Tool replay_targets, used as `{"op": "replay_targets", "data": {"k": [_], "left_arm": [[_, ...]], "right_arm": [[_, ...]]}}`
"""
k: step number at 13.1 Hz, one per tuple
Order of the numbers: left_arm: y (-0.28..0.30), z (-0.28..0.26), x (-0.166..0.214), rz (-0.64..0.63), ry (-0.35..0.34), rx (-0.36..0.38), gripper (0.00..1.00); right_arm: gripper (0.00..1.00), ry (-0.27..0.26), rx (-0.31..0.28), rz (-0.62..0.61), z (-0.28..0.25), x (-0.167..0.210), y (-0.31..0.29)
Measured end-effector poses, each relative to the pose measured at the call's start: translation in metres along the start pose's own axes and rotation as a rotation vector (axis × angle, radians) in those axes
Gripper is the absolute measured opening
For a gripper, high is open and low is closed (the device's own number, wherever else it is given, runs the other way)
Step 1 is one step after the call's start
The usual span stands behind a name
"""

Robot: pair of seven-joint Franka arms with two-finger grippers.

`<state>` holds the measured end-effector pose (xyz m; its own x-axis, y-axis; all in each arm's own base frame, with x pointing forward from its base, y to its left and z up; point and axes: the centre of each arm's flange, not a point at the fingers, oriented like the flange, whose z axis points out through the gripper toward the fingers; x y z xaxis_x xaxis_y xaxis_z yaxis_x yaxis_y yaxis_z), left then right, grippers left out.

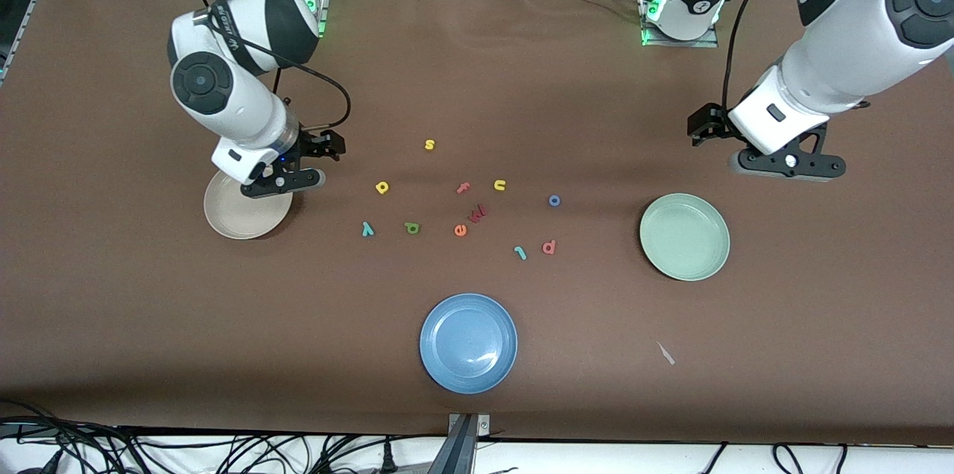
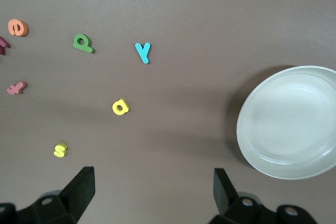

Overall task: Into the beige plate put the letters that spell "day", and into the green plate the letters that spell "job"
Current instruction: 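Move the right gripper toward the yellow a while the left gripper reaches letters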

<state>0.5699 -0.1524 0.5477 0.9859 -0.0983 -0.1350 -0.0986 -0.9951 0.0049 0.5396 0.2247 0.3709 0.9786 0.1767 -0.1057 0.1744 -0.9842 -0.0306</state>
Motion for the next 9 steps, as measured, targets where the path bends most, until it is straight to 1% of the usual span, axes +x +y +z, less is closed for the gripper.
{"op": "replay_targets", "data": {"k": [3, 5, 6, 8, 9], "left_arm": [[0.022, 0.021, 0.006, 0.034, -0.041, -0.016, 1.0], [0.036, 0.049, 0.019, 0.054, -0.074, -0.019, 1.0], [0.044, 0.065, 0.028, 0.065, -0.073, -0.023, 1.0], [0.061, 0.101, 0.051, 0.08, -0.044, -0.038, 1.0], [0.066, 0.118, 0.062, 0.084, -0.03, -0.046, 1.0]], "right_arm": [[1.0, 0.055, 0.01, 0.003, 0.035, -0.009, -0.007], [1.0, 0.071, 0.012, -0.012, 0.059, -0.015, -0.019], [1.0, 0.072, 0.01, -0.03, 0.071, -0.016, -0.029], [1.0, 0.076, 0.004, -0.064, 0.097, -0.015, -0.048], [1.0, 0.077, -0.011, -0.088, 0.11, -0.014, -0.054]]}}
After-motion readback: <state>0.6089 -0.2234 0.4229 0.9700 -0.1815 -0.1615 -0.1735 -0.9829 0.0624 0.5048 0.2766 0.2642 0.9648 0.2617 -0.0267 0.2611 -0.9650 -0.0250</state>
